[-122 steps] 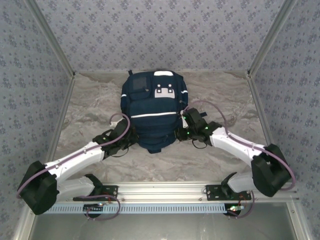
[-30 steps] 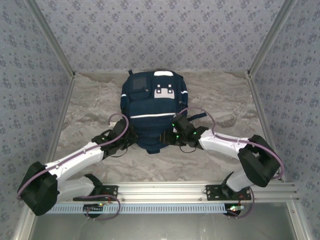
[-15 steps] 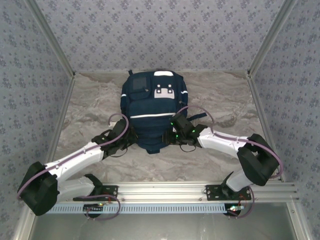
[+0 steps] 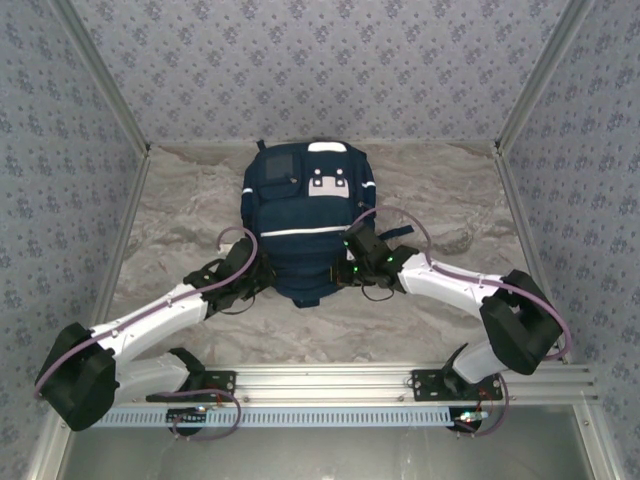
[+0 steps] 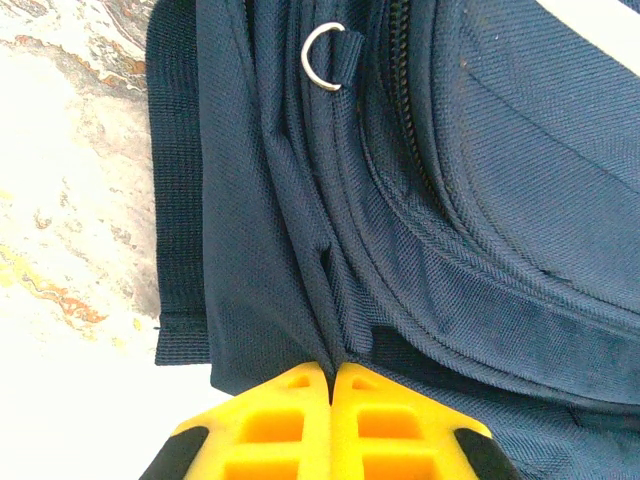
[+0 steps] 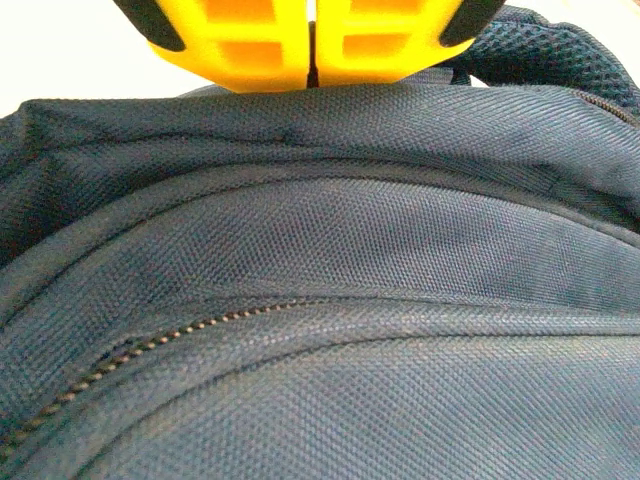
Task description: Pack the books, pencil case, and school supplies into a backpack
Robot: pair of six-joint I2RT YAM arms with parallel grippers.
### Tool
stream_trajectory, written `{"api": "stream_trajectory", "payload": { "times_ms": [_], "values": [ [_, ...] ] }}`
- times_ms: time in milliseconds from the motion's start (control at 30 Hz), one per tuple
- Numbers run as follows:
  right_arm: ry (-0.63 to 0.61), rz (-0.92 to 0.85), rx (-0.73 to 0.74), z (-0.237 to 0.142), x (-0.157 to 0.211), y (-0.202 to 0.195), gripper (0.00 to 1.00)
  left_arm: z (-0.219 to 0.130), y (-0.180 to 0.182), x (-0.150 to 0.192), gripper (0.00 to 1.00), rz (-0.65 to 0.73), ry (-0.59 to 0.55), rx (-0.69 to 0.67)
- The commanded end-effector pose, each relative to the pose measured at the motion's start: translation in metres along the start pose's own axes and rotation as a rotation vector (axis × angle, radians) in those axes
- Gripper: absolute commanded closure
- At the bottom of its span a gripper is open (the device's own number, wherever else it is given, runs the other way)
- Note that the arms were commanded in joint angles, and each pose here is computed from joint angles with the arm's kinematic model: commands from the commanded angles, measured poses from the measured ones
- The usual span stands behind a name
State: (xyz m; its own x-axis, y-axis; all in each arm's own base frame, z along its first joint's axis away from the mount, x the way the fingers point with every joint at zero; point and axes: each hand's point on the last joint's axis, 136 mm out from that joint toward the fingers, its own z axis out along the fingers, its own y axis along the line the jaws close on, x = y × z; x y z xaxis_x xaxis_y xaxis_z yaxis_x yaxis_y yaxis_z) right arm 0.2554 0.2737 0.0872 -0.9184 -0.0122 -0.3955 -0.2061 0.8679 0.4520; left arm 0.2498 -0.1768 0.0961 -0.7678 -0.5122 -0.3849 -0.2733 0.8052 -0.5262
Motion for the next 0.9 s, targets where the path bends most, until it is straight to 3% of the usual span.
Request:
{"api": "stream_trajectory", "payload": {
  "times_ms": [0, 367, 867],
  "values": [
    [-0.009, -0.014, 0.003, -0.008, -0.007, -0.002, 0.96, -0.006, -0.003, -0.009, 1.0, 0.011, -0.028, 0.008],
    [0.0, -0.013, -0.065, -0.009, -0.007, 0.002, 1.0, -0.007, -0.004, -0.009, 1.0, 0.012, -0.025, 0.013],
    [-0.048, -0.068, 0.191, -0.012, -0.014, -0.044, 1.0, -0.018, -0.001, -0.014, 1.0, 0.018, -0.046, 0.007]
  ]
}}
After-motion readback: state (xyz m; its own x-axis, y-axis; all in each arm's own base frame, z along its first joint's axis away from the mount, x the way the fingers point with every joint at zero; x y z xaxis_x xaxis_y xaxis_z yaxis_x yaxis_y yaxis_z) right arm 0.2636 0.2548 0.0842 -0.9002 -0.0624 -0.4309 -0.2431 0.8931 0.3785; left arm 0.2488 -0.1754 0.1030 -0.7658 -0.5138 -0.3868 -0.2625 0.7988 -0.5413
